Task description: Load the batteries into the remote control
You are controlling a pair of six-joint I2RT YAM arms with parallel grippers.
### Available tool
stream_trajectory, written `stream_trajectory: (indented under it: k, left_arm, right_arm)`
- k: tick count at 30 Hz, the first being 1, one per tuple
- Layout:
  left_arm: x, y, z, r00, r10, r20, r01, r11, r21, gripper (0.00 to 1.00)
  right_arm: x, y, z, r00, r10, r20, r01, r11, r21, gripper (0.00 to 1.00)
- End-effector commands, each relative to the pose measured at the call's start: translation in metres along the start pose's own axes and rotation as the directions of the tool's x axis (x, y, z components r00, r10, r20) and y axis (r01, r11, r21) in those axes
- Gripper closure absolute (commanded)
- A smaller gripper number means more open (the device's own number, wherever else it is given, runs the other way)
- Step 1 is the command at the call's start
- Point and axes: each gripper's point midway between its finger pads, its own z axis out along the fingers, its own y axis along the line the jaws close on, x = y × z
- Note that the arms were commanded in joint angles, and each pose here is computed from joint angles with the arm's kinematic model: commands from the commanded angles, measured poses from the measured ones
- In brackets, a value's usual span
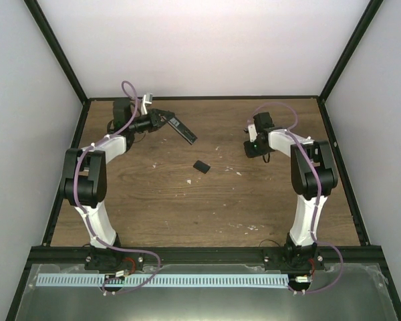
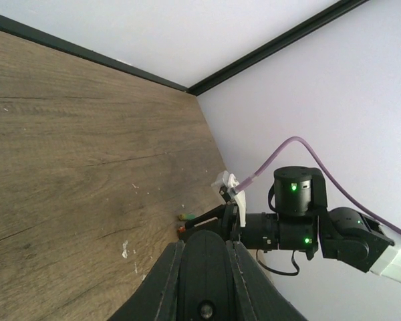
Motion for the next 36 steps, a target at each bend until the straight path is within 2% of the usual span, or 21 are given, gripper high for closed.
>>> stream_trajectory:
  k: [1,21,36]
  left_arm:
    - [-0.008,-0.004,0.001,0.999,0.035,0.011,-0.035,0.999,0.013,1.00]
    - [-0.009,-0.005,0.002,0.999,0.041,0.011,-0.041,0.999,0.014,1.00]
    - [-0.009,-0.007,0.002,0.999,0.038,0.007,-0.038,0.999,0.016,1.00]
  right_arm:
    - [-0.011,-0.002,0.001,1.000,-0.013,0.009,0.013,1.000,-0.008,0.75]
    - [-0.007,0.012,0.009,0.990,-0.115,-0.076,0.118,0.993,0.030,0.78]
    - [0.000,0.017,0.015,0.987,-0.123,-0.102,0.125,0.992,0.014,0.80]
